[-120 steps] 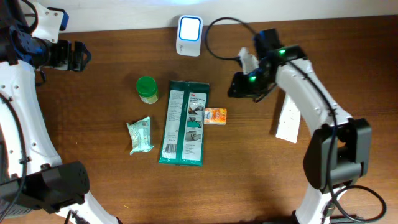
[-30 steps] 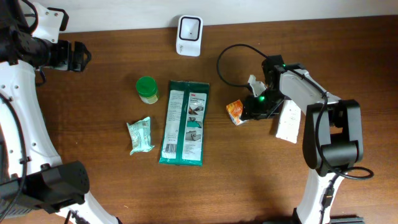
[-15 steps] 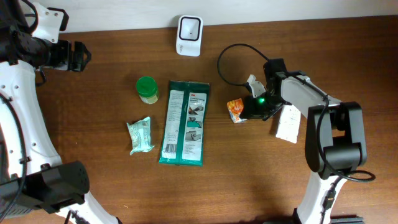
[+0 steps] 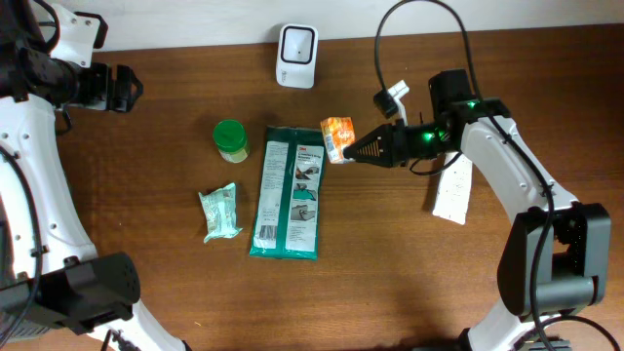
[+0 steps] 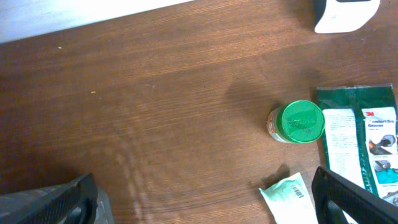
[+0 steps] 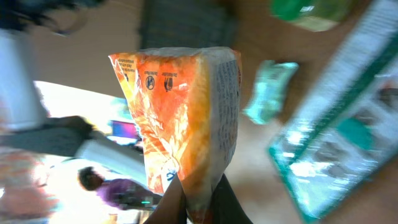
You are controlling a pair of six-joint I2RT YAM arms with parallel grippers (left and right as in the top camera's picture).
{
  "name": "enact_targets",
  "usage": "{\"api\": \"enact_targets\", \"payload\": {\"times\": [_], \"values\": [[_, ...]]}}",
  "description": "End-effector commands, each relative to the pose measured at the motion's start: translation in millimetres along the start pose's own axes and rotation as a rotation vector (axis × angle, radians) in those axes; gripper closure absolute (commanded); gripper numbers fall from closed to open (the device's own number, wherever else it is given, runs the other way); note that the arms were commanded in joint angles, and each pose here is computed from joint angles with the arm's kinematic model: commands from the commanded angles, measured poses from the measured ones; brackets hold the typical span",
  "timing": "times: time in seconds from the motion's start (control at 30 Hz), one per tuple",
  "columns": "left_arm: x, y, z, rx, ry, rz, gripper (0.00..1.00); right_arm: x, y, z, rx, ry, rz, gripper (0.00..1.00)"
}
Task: Scan the item barcode
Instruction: 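Lift the orange packet to the white scanner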
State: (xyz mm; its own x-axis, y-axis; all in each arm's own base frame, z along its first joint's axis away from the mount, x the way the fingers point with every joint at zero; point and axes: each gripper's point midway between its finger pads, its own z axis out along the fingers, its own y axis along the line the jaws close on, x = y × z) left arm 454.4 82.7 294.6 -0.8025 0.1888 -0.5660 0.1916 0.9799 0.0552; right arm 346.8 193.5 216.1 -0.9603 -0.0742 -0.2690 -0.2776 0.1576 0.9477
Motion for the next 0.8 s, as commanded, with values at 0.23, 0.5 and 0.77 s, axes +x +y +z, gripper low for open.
{"api": "enact_targets", "payload": {"times": [0.23,0.5,0.77], "values": [[1,-1,5,0.017,0.006,0.014,0.01,-2,41,-4,-0.159,0.007,0.153,0.96],[1,-1,5,0.017,0.006,0.014,0.01,9,-46,8,0.387,0.026,0.171,0.96],[1,-1,4,0.017,0.005,0.014,0.01,-129,3,-48,1.301,-0.279,-0.287,0.96]]}}
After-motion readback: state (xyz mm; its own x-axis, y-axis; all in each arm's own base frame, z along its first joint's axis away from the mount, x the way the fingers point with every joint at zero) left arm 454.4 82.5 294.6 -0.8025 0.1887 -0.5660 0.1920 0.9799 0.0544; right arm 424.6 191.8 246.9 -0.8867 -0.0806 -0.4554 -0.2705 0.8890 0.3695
